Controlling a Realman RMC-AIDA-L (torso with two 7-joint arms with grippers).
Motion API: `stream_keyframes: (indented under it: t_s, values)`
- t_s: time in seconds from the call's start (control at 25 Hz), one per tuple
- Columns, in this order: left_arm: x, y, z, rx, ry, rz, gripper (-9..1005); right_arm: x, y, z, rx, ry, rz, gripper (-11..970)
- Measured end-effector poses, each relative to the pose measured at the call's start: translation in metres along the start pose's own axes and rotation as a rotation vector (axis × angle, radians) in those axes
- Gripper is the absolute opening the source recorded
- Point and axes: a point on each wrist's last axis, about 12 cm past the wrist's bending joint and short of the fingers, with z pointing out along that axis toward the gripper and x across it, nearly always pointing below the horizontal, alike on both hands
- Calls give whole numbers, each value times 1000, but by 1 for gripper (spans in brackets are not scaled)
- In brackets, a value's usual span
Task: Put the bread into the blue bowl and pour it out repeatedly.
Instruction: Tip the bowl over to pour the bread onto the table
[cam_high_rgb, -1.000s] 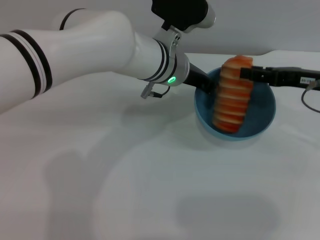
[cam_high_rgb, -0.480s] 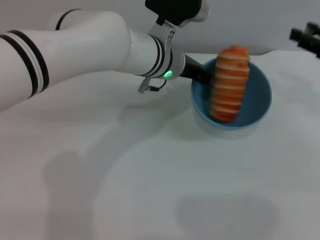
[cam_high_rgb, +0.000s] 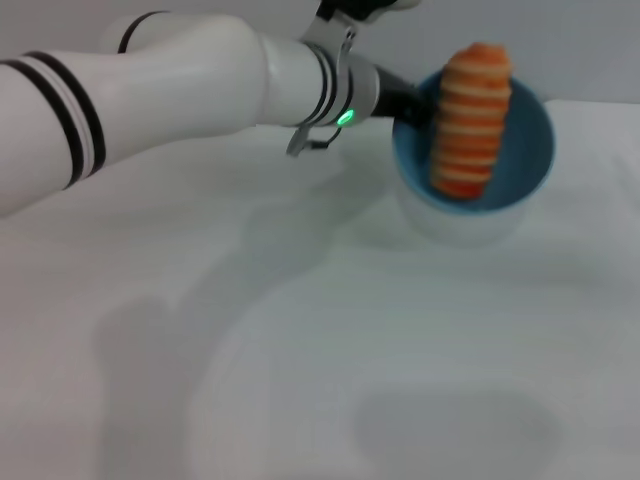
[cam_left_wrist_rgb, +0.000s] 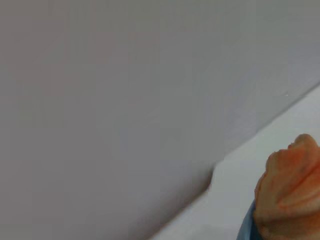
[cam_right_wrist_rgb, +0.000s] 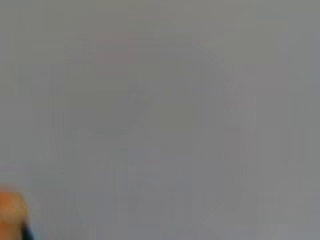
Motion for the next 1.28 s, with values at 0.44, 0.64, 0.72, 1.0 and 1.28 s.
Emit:
stream_keyframes:
  t_s: [0.44,0.64,0.72,1.0,1.28]
  values:
    - [-42,-14,6,-54,-157,337,0,55,-1,-44,182,-64,98,530]
    - [-46,-17,7,-70,-174,474,0,64,2,-62,241,-152,91,529]
    - [-48,-21,8,-73,-185,544,0,65,2,-70,279,-207,78,529]
    - [-65,-31,9,-63,-207,623,0,72,6,-90,402,-309,57,529]
    - [-67,-29,9,-74,-212,624,0,82,9,-94,415,-276,121,529]
